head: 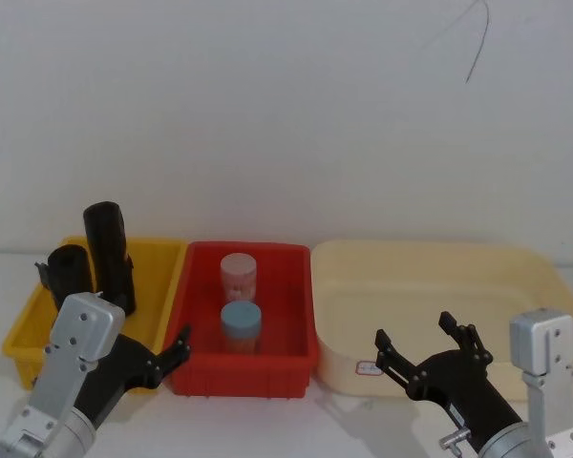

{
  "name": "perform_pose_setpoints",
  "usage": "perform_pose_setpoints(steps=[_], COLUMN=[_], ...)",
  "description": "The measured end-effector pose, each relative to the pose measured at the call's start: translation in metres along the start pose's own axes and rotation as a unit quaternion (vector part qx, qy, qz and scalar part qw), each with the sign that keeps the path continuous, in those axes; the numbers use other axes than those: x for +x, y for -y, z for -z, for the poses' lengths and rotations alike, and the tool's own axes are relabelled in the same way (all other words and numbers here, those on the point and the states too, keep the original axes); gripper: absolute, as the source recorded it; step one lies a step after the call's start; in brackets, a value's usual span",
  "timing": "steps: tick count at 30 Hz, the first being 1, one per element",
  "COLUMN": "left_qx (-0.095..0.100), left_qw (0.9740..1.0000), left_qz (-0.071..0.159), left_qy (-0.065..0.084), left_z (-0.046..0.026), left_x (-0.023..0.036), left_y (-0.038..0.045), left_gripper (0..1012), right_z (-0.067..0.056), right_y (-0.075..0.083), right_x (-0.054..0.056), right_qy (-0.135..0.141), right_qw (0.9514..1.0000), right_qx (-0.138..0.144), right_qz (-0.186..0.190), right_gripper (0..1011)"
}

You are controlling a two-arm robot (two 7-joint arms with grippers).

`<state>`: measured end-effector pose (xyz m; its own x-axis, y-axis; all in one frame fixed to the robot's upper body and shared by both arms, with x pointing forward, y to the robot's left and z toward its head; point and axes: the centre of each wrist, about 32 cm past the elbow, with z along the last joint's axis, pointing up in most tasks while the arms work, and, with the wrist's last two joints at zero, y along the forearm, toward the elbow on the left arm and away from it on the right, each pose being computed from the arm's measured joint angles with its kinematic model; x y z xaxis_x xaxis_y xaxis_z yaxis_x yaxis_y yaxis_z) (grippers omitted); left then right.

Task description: Pick up the garbage bag with the one hand and transfer it to the other hand.

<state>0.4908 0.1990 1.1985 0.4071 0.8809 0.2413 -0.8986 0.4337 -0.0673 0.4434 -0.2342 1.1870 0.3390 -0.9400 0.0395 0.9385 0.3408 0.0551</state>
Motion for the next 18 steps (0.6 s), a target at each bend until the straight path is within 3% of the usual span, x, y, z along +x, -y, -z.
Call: perform_pose_setpoints(steps=[18], left_qx=[0.0], left_qw=[1.0], left_qz=[0.0], left_qy=[0.0], left_z=[0.0], left_x=[0.0], left_y=[0.0], left_gripper=[1001], right_z=[0.0], right_y=[0.0], right_x=[0.0], right_qy=[0.0], right_qw=[1.0], right_qx=[0.0], right_qz=[0.0], right_gripper=[1001])
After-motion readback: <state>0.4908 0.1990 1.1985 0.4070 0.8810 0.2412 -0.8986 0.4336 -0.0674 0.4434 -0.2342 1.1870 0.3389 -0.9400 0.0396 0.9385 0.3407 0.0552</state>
